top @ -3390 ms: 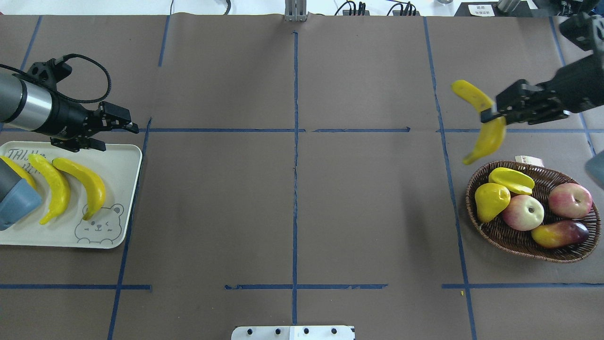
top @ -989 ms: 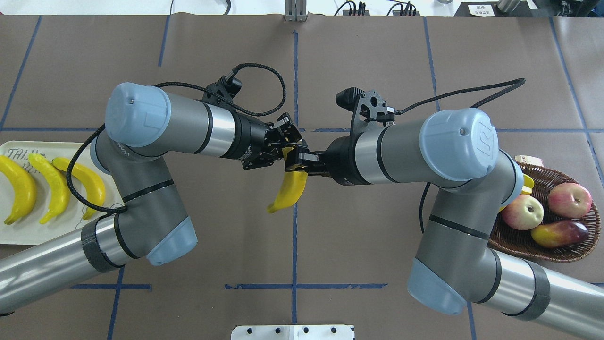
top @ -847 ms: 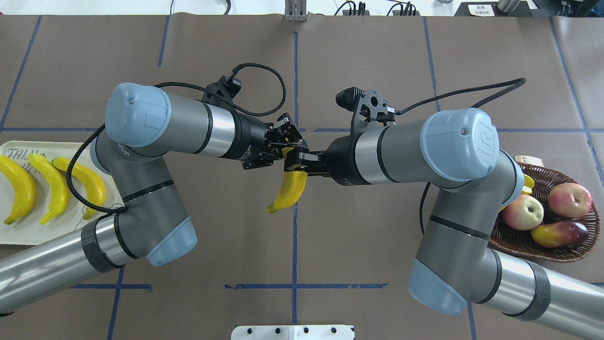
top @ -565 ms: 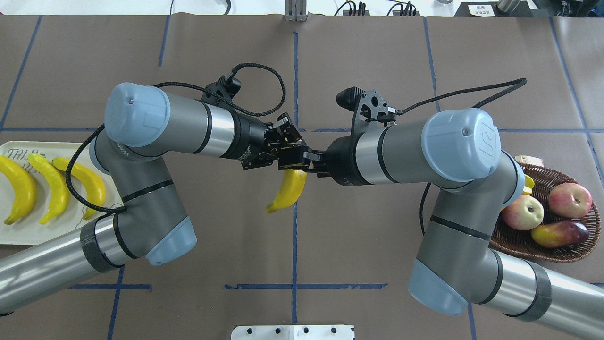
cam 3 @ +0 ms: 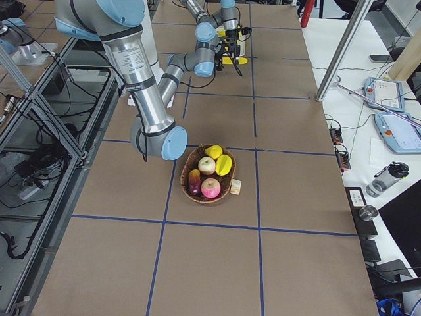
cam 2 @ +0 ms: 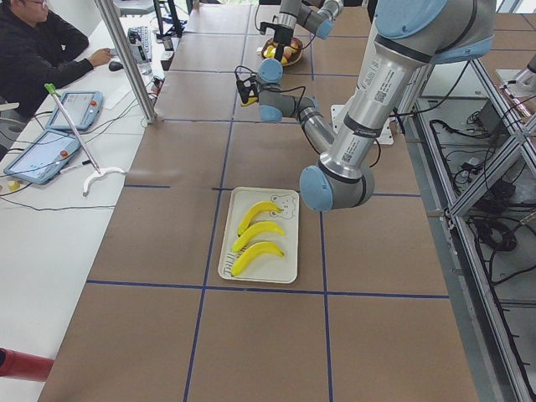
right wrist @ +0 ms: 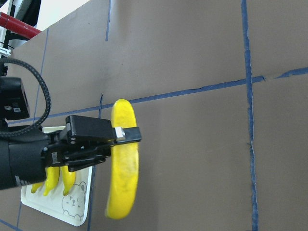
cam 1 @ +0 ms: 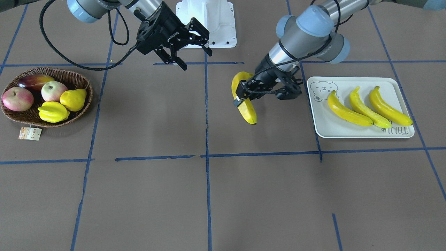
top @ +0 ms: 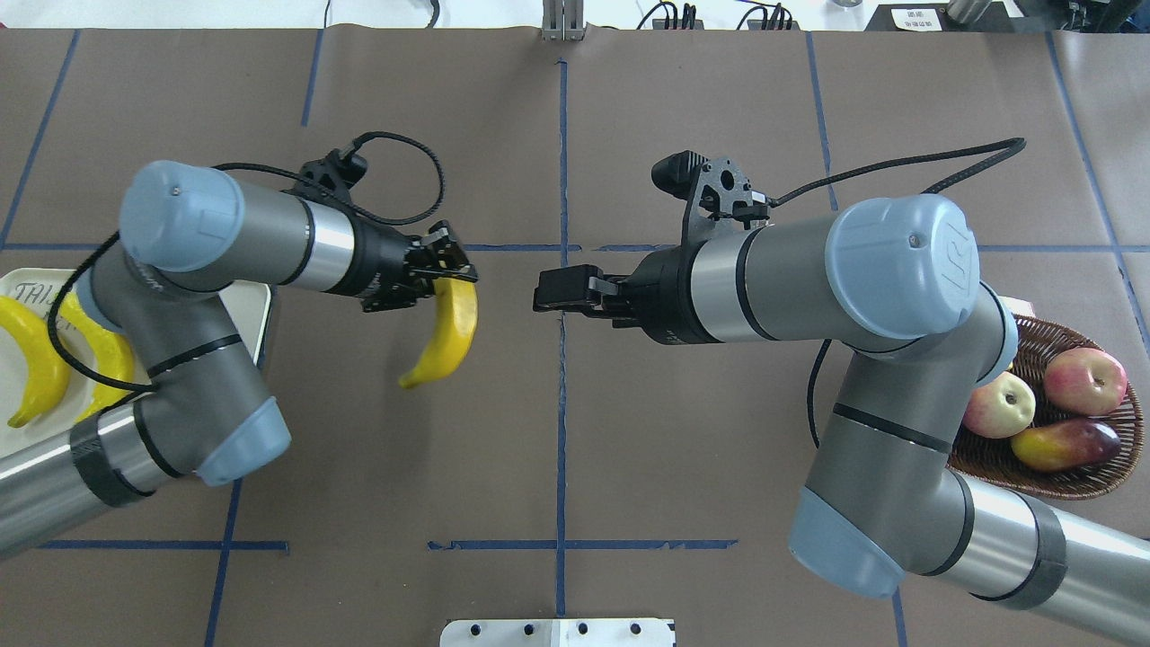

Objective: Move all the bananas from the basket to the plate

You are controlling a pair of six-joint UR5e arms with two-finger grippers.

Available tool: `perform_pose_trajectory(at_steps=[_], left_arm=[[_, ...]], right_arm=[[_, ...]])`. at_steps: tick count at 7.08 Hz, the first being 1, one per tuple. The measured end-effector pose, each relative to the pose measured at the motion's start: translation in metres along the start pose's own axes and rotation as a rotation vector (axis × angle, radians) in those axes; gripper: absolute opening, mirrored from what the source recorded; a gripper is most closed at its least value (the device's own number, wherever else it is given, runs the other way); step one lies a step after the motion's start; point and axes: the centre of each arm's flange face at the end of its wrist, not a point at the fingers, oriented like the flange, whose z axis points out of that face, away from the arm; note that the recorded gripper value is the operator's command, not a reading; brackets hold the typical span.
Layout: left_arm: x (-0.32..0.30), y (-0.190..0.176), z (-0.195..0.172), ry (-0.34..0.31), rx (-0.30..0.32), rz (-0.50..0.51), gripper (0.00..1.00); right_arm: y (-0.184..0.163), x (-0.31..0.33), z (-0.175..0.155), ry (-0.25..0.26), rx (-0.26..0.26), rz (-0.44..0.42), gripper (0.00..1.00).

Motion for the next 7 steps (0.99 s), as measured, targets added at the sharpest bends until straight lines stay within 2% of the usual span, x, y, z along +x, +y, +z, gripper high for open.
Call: perform_pose_trajectory(at_steps=[2, 3, 5, 7], left_arm=[[-0.108, -0.069, -0.042, -0.146, 0.047, 0.031, 0.0], [-0.152, -0.082, -0.054, -0.204, 0.056, 0.062, 0.0], [-0.201, -0.091, -0.061, -0.275, 0.059, 0.087, 0.0], [-0.219, -0.092, -0.062, -0.3, 0.059, 0.082, 0.03]], right_arm=[[-0.002, 0.002, -0.002, 0.004, 0.005, 0.002, 1.0], [-0.004, 0.003, -0.003, 0.005, 0.008, 0.003, 1.0], [-0.006, 0.008, -0.007, 0.012, 0.012, 0.006, 1.0], [-0.016, 0.042, -0.031, 0.05, 0.007, 0.014, 1.0]])
